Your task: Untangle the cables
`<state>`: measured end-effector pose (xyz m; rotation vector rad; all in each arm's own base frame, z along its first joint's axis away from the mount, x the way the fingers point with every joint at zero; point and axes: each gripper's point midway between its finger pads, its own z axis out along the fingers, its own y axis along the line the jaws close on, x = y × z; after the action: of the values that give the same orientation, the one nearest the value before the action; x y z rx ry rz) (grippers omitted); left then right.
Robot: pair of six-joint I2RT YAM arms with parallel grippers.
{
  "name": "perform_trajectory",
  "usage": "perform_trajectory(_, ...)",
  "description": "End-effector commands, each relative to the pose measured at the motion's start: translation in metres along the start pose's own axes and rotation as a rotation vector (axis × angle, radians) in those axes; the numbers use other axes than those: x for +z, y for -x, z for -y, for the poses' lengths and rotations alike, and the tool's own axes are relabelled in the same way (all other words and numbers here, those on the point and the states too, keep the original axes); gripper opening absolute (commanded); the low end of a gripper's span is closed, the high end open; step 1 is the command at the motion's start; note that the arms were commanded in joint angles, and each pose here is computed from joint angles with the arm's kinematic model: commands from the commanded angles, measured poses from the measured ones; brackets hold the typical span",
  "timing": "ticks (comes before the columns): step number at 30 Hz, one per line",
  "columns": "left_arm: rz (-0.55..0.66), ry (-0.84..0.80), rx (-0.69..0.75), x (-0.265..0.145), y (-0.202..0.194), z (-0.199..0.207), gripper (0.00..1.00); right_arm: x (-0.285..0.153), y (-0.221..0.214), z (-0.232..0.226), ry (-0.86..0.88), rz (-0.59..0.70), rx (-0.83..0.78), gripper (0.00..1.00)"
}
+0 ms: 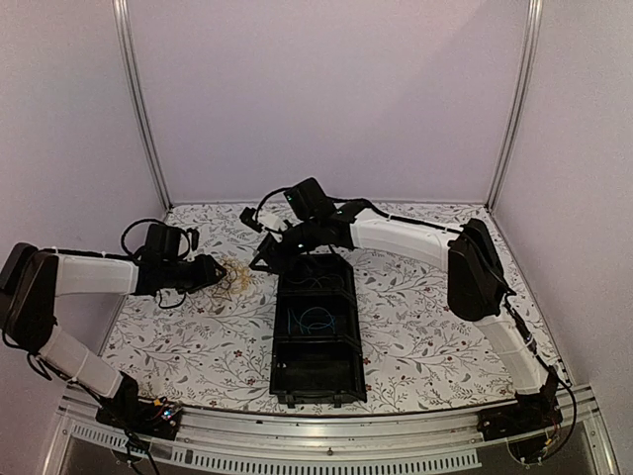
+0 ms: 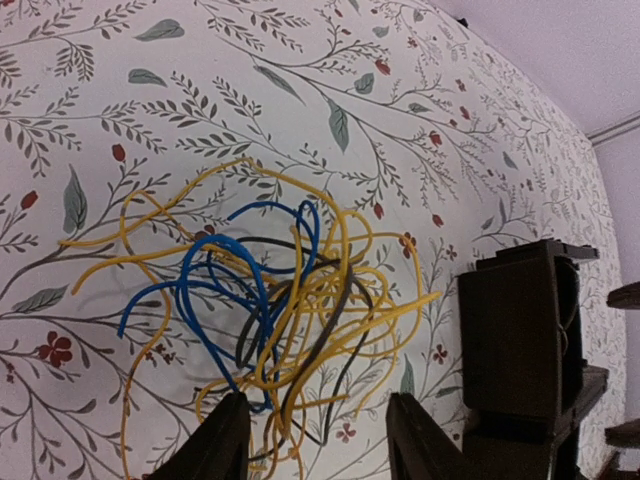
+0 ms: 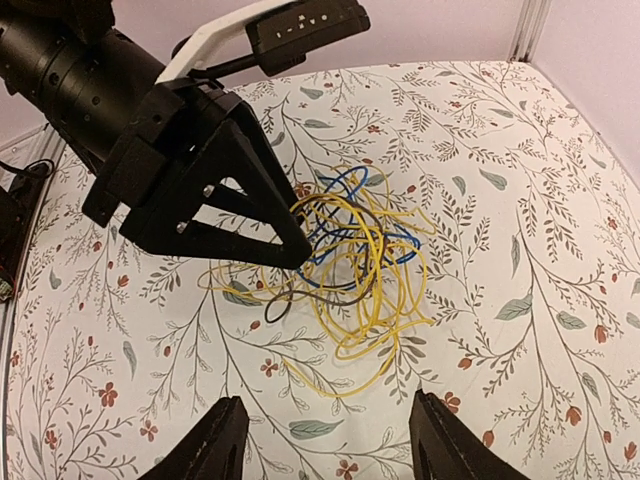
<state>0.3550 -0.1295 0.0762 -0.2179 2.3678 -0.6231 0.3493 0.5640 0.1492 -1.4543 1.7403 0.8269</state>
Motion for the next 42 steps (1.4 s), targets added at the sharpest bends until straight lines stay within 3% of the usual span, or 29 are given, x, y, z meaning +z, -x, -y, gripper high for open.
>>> perform_trajectory(1, 0.004, -0.065, 0.023, 0.008, 0.013, 0.015, 0.41, 0.015, 0.021, 0.008, -0.019, 0.109, 0.02, 0.59)
perform_trajectory(6, 0.005, -0.097, 0.069, 0.009, 0.013, 0.021, 0.14, 0.038, 0.0, 0.014, -0.024, 0.095, 0.058, 0.57)
perform_trajectory(11, 0.023, -0.138, 0.135, -0.004, 0.009, 0.031, 0.02, 0.041, 0.0, 0.019, -0.042, 0.111, 0.056, 0.56)
perform_trajectory(27, -0.062, -0.208, 0.323, -0.037, -0.02, 0.076, 0.0, 0.04, 0.011, 0.009, -0.017, 0.157, -0.01, 0.55)
perform_trajectory(39, -0.044, -0.214, 0.348, -0.042, -0.017, 0.088, 0.0, 0.045, -0.003, -0.007, 0.041, 0.12, -0.044, 0.41)
perform_trajectory(42, -0.044, -0.213, 0.349, -0.043, -0.017, 0.089, 0.0, 0.046, -0.004, -0.007, 0.042, 0.119, -0.05, 0.29)
